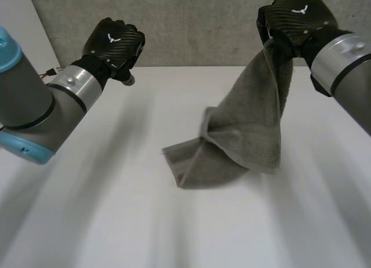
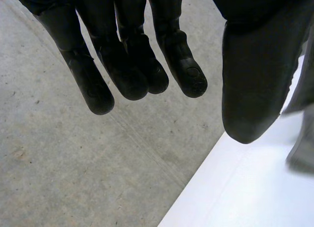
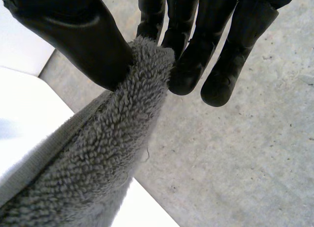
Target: Fold the towel.
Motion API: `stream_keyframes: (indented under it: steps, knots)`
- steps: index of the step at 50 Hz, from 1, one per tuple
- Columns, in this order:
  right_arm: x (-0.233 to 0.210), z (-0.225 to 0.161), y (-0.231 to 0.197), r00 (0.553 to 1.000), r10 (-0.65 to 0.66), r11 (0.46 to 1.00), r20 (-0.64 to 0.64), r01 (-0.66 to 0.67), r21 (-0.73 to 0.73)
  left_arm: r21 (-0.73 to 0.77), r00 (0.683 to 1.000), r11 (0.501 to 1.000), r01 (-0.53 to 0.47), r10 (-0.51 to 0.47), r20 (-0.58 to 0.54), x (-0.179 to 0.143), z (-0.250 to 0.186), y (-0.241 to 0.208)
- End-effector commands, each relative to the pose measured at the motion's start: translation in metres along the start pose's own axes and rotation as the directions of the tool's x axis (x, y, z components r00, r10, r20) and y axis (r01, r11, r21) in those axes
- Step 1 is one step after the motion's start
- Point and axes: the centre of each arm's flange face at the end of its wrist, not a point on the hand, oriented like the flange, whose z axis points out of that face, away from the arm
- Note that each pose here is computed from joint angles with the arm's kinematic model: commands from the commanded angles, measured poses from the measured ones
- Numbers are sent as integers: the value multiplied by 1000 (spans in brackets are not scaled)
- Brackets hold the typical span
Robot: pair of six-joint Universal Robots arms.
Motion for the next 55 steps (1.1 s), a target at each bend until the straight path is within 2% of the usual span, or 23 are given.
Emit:
stream_keyframes:
  steps: [1, 4, 12, 16, 19, 21, 24, 25, 27, 29, 30, 32, 36, 41, 44, 46, 52, 55]
  knots:
    - [-7, -12, 6, 998, 16, 999, 58, -13, -48, -55, 999, 998, 21, -22, -23, 10, -17, 11]
    - [-17, -20, 18, 993, 39, 994, 109, -27, -110, -90, 998, 995, 33, -37, -47, 21, -23, 20]
    - [-33, -18, 18, 988, 51, 994, 149, -35, -105, -183, 989, 980, 85, -105, -103, 49, -37, 49]
    - [-68, -1, 7, 978, 63, 997, 200, -54, -50, -195, 987, 975, 108, -129, -95, 49, -39, 53]
    - [-78, 4, 2, 978, 74, 997, 194, -69, -35, -201, 983, 968, 150, -169, -76, 45, -40, 54]
    - [-92, 13, -10, 982, 118, 993, 148, -119, -3, -207, 976, 957, 204, -215, -31, 32, -40, 56]
    - [-107, 23, -16, 973, 190, 980, 131, -196, 33, -208, 972, 951, 231, -235, 6, 19, -40, 56]
    - [-107, 23, -16, 973, 190, 980, 131, -196, 33, -198, 968, 948, 251, -247, 44, 5, -41, 55]
    - [-120, 27, -16, 963, 218, 973, 155, -228, 44, -182, 964, 947, 266, -257, 73, -5, -43, 52]
    - [-161, 24, -11, 942, 241, 967, 234, -253, 23, -155, 951, 940, 302, -286, 119, -20, -46, 49]
    - [-161, 24, -11, 942, 241, 967, 234, -253, 22, -155, 951, 940, 303, -286, 119, -20, -46, 49]
    - [-203, 12, 3, 919, 238, 971, 316, -235, -48, -141, 943, 937, 318, -298, 147, -29, -46, 48]
    - [-222, 1, 14, 907, 229, 973, 353, -198, -120, -129, 914, 923, 362, -324, 243, -49, -52, 51]
    - [-215, -2, 17, 926, 194, 977, 323, -151, -154, -132, 896, 915, 382, -332, 294, -53, -58, 55]
    - [-193, 4, 11, 947, 189, 977, 260, -155, -147, -139, 895, 912, 385, -333, 297, -52, -60, 56]
    - [-154, 13, 17, 966, 185, 973, 181, -154, -175, -144, 895, 910, 388, -335, 294, -50, -60, 57]
    - [-110, 14, 30, 977, 188, 962, 105, -161, -221, -161, 898, 904, 396, -344, 274, -40, -62, 59]
    - [-88, 10, 49, 977, 198, 947, 86, -168, -273, -175, 904, 900, 400, -356, 236, -24, -61, 57]
